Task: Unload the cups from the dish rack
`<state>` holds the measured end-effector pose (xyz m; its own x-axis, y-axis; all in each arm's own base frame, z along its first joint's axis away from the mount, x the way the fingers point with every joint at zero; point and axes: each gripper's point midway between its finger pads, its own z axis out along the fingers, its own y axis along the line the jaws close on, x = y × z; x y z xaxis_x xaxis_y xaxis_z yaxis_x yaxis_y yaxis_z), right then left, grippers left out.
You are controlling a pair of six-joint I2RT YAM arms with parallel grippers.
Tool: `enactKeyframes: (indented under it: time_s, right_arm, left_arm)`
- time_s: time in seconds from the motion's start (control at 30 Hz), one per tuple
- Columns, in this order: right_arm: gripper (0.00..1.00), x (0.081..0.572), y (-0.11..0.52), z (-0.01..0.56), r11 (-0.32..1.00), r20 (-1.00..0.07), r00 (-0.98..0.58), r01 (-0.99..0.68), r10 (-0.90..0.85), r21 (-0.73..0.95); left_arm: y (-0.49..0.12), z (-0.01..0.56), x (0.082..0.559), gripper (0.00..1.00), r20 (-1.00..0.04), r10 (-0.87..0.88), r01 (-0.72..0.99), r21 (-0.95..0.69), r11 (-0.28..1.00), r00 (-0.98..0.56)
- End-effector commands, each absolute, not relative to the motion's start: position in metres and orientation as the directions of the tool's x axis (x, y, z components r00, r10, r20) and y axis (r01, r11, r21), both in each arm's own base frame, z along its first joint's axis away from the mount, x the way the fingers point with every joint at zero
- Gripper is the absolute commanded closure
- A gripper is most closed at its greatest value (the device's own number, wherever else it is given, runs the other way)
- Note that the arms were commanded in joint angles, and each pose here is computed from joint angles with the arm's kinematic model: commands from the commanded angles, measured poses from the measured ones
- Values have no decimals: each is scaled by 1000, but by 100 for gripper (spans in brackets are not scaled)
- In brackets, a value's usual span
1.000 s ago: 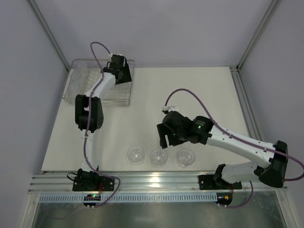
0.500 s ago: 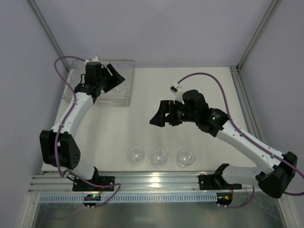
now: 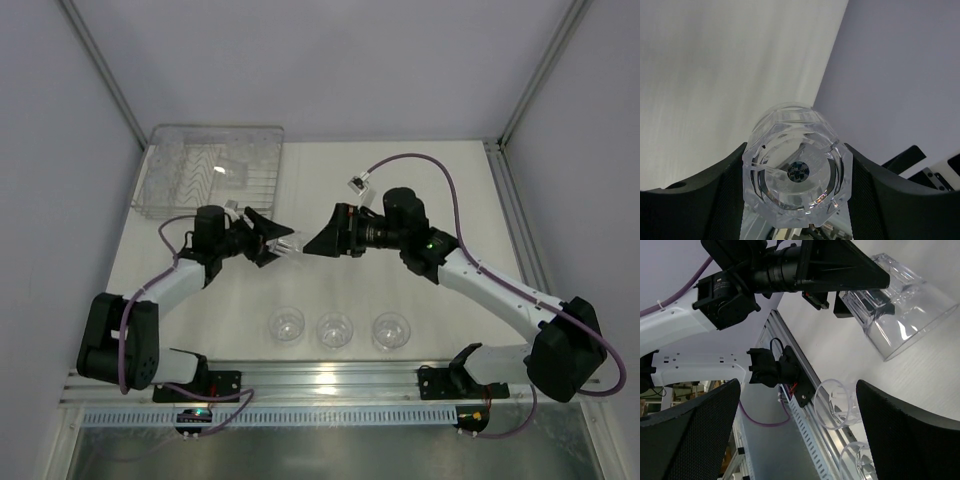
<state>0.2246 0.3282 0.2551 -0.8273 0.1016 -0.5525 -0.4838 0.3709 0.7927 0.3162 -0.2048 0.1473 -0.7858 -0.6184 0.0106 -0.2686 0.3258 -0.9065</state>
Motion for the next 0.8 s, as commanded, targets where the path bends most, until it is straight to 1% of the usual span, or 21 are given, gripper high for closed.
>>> enactKeyframes:
  time_s: [0.0, 0.1, 0.13, 0.3, 0.47, 0.5, 0.57, 0.63, 0.67, 0.73, 0.77]
  right_arm:
    - [0, 224, 336, 272, 294, -595, -797, -546, 107, 785]
    - [0, 228, 335, 265, 319, -600, -794, -546, 98, 775]
    - [0, 228, 334, 260, 340, -592, -801, -534, 88, 774]
    - [0, 235, 328, 247, 411, -603, -794, -526, 78, 745]
    - [0, 235, 327, 242, 426, -597, -799, -516, 73, 743]
    - [0, 235, 328, 242, 424, -596, -800, -517, 71, 744]
    - [2, 235, 330, 241, 418, -593, -802, -518, 67, 747]
    - [8, 235, 332, 241, 402, -588, -806, -518, 65, 755]
    - [16, 237, 335, 246, 384, -595, -800, -526, 79, 759]
    - [25, 238, 339, 250, 355, -593, -800, -531, 87, 769]
    - [35, 239, 341, 251, 346, -592, -801, -533, 88, 772]
  left_arm:
    - [-225, 207, 306, 100, -4, -566, -110, -980, 167, -825]
    - [-230, 211, 301, 100, 19, -562, -106, -987, 124, -827]
    - [-230, 213, 300, 100, 37, -565, -107, -990, 92, -824]
    - [-234, 214, 298, 100, 83, -552, -124, -992, 37, -830]
    - [-244, 215, 293, 100, 112, -528, -137, -991, 7, -842]
    - [-246, 221, 293, 100, 123, -521, -132, -991, -21, -845]
    - [-256, 225, 287, 100, 134, -495, -133, -990, -39, -859]
    - [-263, 228, 283, 100, 145, -475, -138, -989, -49, -868]
    - [-269, 227, 278, 100, 150, -457, -145, -988, -46, -877]
    - [-276, 227, 272, 100, 161, -433, -157, -987, -45, -887]
    - [-279, 227, 269, 100, 162, -420, -159, -986, -44, -893]
